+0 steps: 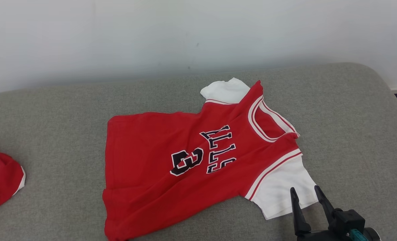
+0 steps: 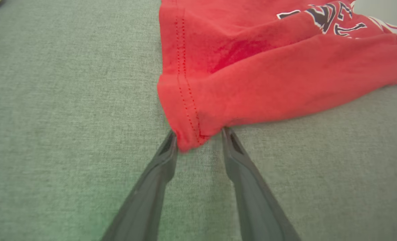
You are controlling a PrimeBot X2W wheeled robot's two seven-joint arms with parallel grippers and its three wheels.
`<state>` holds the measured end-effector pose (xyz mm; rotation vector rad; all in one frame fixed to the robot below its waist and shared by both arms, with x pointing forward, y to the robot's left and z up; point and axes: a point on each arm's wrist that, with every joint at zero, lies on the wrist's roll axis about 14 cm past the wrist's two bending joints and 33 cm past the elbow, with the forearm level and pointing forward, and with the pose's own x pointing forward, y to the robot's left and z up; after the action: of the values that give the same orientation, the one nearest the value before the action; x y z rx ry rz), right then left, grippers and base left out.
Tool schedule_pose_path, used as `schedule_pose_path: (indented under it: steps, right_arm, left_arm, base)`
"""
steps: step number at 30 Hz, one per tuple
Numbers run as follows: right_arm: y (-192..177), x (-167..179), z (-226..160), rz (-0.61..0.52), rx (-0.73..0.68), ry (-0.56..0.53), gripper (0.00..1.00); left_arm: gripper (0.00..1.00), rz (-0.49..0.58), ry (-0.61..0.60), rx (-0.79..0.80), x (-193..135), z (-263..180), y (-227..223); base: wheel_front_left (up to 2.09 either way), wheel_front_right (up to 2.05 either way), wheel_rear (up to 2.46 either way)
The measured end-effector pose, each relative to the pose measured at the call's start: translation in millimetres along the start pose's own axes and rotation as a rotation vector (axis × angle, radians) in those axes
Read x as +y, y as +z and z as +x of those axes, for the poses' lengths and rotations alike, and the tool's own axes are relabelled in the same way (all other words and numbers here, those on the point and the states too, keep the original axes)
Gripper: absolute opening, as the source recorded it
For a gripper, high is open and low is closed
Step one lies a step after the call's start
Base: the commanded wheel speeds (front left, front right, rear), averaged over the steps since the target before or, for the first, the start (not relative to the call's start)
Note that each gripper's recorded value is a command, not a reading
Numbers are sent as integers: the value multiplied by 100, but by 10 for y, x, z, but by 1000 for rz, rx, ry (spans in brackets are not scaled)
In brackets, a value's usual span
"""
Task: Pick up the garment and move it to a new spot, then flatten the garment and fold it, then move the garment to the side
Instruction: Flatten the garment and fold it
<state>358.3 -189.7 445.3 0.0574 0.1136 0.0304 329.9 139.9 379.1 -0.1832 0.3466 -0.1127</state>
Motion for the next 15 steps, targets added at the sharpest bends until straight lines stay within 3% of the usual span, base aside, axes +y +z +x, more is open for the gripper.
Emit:
schedule_pose_path:
  steps: [15]
  right_arm:
    - [-173,-505,31,34,59,-161,100]
  left_arm:
    - [0,-3,-31,24,-43,54,-56]
  base:
    - [0,0,0]
